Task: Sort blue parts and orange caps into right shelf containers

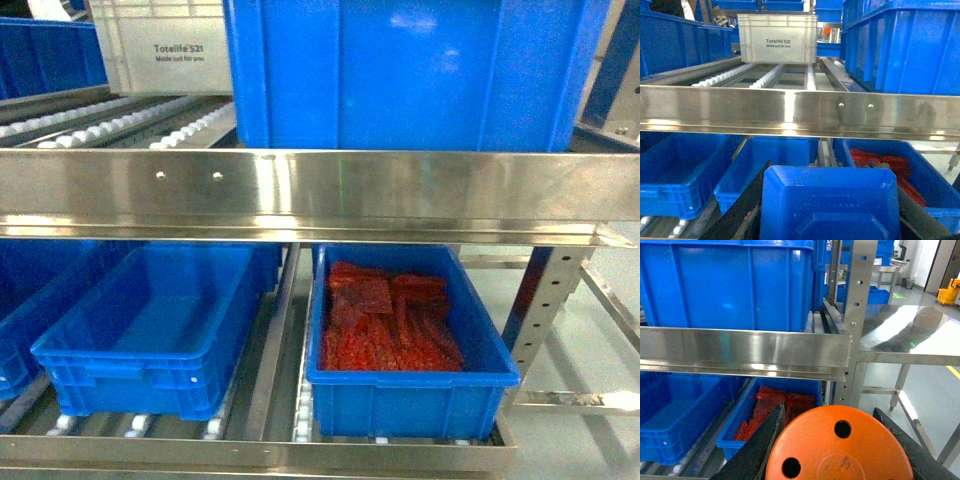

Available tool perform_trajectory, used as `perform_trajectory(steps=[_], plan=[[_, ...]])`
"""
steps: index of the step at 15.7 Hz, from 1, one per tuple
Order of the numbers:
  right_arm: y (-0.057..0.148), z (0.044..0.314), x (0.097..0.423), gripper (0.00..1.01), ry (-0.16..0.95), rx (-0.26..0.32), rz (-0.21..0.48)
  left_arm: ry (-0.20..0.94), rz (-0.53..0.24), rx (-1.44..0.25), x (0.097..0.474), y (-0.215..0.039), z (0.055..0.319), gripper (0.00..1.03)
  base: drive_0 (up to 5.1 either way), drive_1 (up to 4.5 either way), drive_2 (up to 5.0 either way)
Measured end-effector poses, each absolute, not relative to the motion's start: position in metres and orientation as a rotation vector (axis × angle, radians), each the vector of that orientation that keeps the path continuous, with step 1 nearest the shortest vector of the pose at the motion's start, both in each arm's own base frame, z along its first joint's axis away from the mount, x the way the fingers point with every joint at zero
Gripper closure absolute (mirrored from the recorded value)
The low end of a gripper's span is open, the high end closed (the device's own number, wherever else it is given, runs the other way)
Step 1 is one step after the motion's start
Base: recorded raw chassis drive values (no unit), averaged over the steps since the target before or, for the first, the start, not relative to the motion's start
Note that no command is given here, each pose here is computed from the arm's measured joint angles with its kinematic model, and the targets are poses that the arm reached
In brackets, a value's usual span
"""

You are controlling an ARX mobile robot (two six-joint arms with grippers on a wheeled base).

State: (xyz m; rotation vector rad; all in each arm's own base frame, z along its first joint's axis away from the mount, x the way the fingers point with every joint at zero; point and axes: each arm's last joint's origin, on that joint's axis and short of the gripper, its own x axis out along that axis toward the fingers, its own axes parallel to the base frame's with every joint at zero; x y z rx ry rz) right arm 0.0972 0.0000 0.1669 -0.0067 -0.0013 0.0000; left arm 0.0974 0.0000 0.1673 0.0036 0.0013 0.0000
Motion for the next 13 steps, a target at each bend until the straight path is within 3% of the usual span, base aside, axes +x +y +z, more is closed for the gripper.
perform_trajectory(steps=[13], plan=[[0.0, 0.1671, 0.0972, 0.56, -0.002, -0.007, 0.0, 0.002, 0.0, 0.004, 0.0974, 0.0, 0.1672, 0.59, -5.1, 2.31, 2.3]])
